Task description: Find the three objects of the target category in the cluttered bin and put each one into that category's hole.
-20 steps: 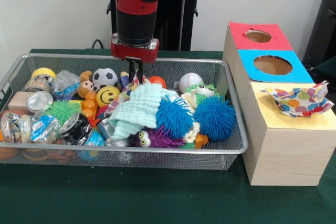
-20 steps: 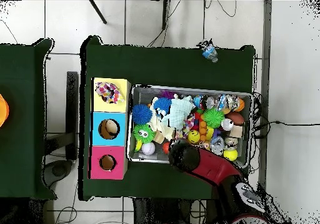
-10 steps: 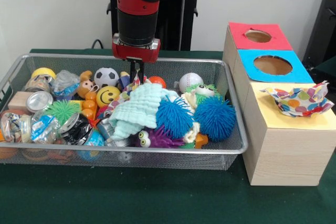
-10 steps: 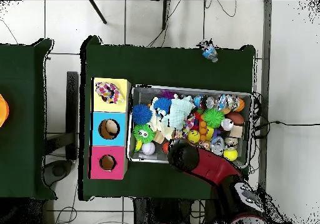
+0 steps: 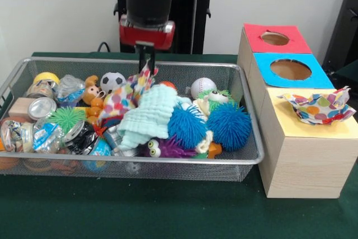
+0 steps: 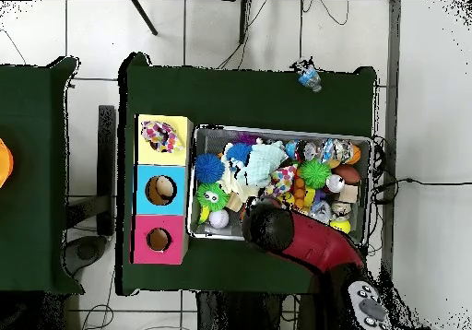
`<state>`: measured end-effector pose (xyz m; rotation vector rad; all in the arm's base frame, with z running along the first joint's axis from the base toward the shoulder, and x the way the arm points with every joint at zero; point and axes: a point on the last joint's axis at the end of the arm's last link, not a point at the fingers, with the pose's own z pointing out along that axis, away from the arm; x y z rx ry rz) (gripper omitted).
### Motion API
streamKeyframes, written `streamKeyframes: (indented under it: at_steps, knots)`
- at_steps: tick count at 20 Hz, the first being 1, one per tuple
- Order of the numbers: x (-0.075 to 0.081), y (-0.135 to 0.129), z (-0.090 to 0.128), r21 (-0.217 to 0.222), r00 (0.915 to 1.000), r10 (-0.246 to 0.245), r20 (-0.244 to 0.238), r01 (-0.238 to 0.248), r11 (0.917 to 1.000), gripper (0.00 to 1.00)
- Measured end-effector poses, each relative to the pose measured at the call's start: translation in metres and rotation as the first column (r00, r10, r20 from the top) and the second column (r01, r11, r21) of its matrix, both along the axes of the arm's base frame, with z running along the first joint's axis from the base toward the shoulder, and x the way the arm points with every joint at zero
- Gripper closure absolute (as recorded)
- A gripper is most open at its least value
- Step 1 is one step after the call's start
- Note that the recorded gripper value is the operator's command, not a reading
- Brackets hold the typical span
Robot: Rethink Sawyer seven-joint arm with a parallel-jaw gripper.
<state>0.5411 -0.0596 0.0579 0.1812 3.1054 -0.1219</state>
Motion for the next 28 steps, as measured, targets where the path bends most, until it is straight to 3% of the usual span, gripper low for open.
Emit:
streamKeyframes:
  at_steps: [9,11,15,21,28]
  knots:
    - [0.012,0.048,0.11,0.022,0.9972,0.05,-0.055,-0.049,0.9986,1.0]
    - [0.015,0.06,0.135,0.026,0.9968,0.061,-0.052,-0.06,0.9979,1.0]
    - [0.02,0.076,0.161,0.026,0.9975,0.068,-0.021,-0.067,0.9974,1.0]
    - [0.035,0.104,0.18,0.041,0.9982,0.051,0.031,-0.053,0.9978,1.0]
    - [0.055,0.144,0.171,0.062,0.9992,0.001,0.039,-0.003,0.9981,1.0]
